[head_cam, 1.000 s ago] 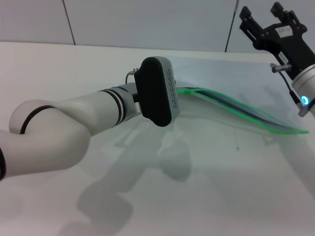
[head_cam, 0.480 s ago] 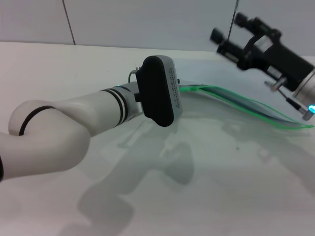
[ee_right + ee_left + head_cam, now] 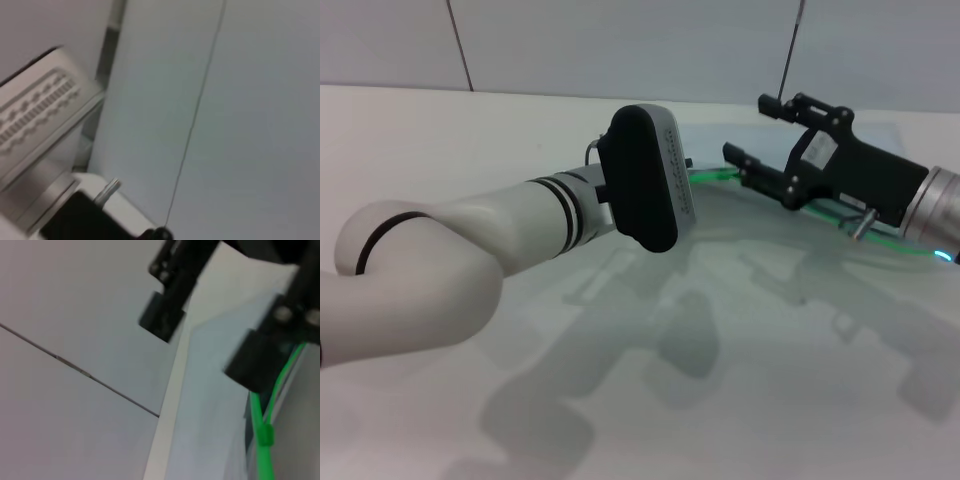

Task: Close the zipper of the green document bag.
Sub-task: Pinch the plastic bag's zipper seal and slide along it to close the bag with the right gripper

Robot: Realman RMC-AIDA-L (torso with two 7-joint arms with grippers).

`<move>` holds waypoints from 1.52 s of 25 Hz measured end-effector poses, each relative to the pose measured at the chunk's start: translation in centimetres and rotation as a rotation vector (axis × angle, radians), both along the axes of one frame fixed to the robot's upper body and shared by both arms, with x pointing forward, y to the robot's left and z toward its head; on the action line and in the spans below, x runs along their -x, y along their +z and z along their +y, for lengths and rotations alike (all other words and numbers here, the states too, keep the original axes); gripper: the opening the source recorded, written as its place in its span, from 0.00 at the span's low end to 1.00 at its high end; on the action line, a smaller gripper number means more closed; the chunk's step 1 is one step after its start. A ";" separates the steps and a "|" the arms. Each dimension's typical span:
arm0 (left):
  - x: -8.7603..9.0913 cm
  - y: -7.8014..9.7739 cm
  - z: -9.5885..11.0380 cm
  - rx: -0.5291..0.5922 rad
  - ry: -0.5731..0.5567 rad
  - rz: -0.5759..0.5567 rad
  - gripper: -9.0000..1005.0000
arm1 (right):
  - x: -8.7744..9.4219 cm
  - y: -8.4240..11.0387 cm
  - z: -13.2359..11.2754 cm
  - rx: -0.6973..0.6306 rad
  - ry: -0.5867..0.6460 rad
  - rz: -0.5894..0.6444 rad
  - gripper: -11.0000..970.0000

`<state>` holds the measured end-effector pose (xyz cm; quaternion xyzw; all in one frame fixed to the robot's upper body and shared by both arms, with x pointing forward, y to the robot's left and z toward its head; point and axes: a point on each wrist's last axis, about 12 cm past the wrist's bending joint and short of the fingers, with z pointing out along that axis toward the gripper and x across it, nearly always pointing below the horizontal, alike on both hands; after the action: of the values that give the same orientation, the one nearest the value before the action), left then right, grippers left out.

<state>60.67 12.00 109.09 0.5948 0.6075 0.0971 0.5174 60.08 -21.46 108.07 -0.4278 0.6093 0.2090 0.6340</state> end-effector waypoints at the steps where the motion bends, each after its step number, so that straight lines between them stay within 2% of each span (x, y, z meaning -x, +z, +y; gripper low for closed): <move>1: 0.0 0.1 -0.1 0.003 -0.001 0.001 0.06 | 0.1 -0.1 0.0 0.015 0.009 -0.006 0.73; 12: 0.2 0.7 -0.6 0.017 -0.012 0.012 0.06 | 0.2 -0.9 0.7 0.136 0.035 -0.100 0.72; 19: 0.2 1.1 -0.8 0.021 -0.013 0.026 0.06 | 0.2 -1.9 1.4 0.206 0.027 -0.112 0.71; 38: 0.3 0.8 -0.3 0.008 0.001 0.059 0.06 | 0.0 -2.9 1.4 0.387 0.008 -0.221 0.67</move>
<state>60.39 11.75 109.93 0.5950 0.6230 0.0772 0.5018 60.12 -20.07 105.14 -0.5643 0.5631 0.0426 0.6022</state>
